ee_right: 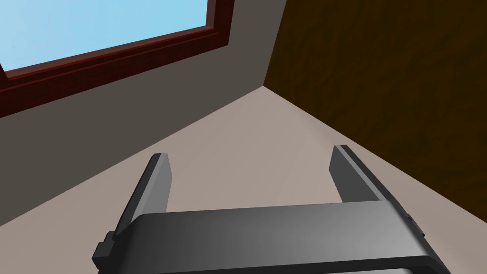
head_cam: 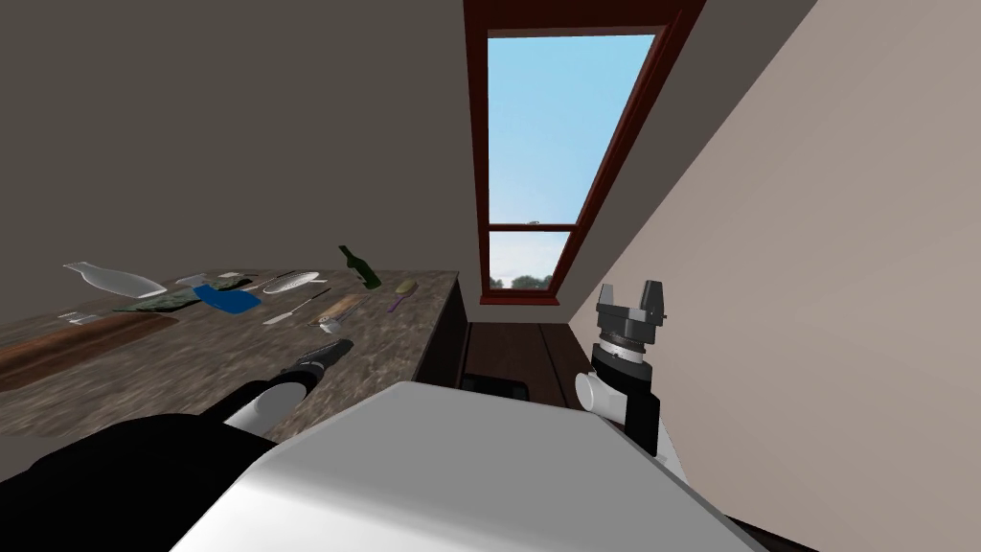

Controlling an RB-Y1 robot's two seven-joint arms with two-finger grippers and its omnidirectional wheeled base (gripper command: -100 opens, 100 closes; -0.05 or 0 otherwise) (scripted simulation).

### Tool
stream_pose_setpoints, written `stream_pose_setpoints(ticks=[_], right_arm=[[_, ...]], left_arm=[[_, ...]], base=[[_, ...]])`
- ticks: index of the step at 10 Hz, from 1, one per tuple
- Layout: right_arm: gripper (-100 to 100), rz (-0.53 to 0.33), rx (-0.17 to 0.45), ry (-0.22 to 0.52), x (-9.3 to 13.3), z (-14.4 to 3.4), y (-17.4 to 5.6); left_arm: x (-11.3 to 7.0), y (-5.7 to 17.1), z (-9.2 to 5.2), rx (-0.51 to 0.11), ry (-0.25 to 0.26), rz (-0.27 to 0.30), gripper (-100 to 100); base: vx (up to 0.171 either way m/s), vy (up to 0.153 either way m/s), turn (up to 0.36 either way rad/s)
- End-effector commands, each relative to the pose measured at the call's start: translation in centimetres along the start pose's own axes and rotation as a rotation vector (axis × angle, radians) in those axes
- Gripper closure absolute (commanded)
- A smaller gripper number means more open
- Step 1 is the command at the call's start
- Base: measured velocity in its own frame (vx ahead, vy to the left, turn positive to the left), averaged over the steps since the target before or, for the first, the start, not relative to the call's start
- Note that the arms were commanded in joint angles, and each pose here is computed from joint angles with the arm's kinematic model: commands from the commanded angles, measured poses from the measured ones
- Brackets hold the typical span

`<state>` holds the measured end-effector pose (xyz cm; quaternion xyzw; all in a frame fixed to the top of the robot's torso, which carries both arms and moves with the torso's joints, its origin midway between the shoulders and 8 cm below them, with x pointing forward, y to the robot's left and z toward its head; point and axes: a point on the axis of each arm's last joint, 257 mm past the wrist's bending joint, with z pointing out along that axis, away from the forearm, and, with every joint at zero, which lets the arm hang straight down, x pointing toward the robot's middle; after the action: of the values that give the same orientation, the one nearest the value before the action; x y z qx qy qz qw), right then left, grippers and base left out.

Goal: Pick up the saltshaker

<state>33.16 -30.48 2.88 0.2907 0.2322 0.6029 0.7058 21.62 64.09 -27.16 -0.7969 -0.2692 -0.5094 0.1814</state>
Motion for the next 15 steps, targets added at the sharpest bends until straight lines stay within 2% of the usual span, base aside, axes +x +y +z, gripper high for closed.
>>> stream_pose_setpoints(ticks=[1, 2, 3, 4, 7, 11, 12, 15], right_arm=[[0, 0.000, 0.000, 0.000, 0.0, 0.0, 0.0], [0, 0.000, 0.000, 0.000, 0.0, 0.0, 0.0], [0, 0.000, 0.000, 0.000, 0.0, 0.0, 0.0], [0, 0.000, 0.000, 0.000, 0.0, 0.0, 0.0], [0, 0.000, 0.000, 0.000, 0.0, 0.0, 0.0], [0, 0.000, 0.000, 0.000, 0.0, 0.0, 0.0], [0, 0.000, 0.000, 0.000, 0.0, 0.0, 0.0], [0, 0.000, 0.000, 0.000, 0.0, 0.0, 0.0]], left_arm=[[0.0, 0.0, 0.0, 0.000, 0.000, 0.000, 100], [0.0, 0.0, 0.0, 0.000, 0.000, 0.000, 100], [0.0, 0.0, 0.0, 0.000, 0.000, 0.000, 0], [0.2, 2.0, 1.5, -0.038, 0.000, -0.009, -100], [0.9, 5.2, 3.7, -0.097, 0.000, -0.020, -100], [2.3, 10.7, 6.7, -0.194, 0.000, -0.029, -100], [2.3, 10.7, 6.7, -0.194, 0.000, -0.029, -100], [3.3, 15.1, 8.9, -0.266, -0.009, -0.029, -100]], base=[[0.000, 0.000, 0.000], [0.000, 0.000, 0.000], [0.000, 0.000, 0.000], [-0.103, -0.024, -0.021], [-0.192, -0.045, -0.023], [-0.200, -0.010, -0.022], [-0.157, -0.021, -0.004], [-0.199, -0.014, -0.016]])
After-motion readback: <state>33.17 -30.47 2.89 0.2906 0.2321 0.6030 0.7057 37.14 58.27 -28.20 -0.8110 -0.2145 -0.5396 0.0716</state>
